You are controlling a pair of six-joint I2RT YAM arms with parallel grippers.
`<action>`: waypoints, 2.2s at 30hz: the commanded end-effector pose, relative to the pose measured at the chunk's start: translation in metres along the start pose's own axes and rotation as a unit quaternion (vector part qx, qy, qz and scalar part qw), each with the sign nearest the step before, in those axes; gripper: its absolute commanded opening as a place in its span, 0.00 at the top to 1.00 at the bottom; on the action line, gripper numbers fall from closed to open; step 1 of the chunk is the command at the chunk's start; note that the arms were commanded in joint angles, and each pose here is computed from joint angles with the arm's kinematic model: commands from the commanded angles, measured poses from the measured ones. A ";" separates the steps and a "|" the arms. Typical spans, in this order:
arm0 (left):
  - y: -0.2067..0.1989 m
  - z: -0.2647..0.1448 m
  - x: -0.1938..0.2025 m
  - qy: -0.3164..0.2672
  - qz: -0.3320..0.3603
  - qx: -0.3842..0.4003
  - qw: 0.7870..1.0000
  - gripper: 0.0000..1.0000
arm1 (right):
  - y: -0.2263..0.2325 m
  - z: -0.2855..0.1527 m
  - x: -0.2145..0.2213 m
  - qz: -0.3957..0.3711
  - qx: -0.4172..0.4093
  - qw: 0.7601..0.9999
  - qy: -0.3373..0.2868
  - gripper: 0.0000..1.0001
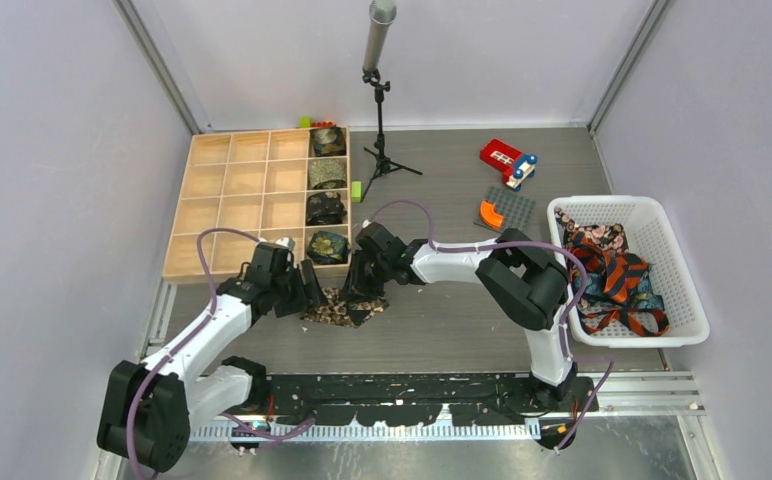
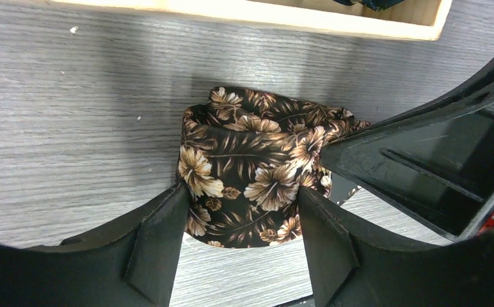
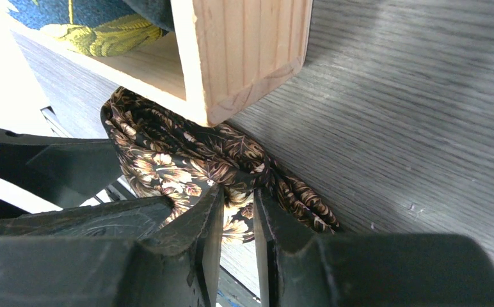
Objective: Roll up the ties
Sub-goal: Roll the tie at the center of the board.
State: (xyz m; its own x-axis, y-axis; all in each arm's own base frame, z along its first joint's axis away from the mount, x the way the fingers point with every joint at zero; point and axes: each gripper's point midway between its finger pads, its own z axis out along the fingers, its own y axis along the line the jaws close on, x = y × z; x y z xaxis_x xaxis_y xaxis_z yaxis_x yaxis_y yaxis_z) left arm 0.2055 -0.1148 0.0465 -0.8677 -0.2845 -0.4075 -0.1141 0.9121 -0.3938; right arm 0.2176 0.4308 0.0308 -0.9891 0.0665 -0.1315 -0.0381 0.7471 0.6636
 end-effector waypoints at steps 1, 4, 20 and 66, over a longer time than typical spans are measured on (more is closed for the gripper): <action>-0.010 0.007 -0.001 -0.005 -0.007 0.042 0.999 0.35 | -0.006 0.006 0.003 -0.006 0.011 1.000 0.001 0.72; -0.007 0.013 0.004 -0.001 -0.013 0.047 0.999 0.35 | -0.007 0.008 0.003 -0.004 0.012 1.000 0.002 0.72; 0.013 0.004 -0.023 -0.057 0.000 -0.020 0.998 0.27 | -0.004 0.009 0.001 -0.009 0.015 1.000 0.005 0.72; -0.012 0.009 -0.017 -0.054 -0.041 0.065 0.996 0.89 | 0.030 -0.021 -0.011 -0.065 0.033 0.997 -0.019 0.65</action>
State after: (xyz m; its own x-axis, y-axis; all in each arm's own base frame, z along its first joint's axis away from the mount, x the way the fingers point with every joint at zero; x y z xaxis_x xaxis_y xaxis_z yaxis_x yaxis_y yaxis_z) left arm 0.2285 -0.1250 0.0394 -0.8243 -0.3521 -0.4433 -0.0890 0.8539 -0.5127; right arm 0.2258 0.4415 0.0322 -0.9892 0.0013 -0.1465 -0.0888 0.7901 0.6065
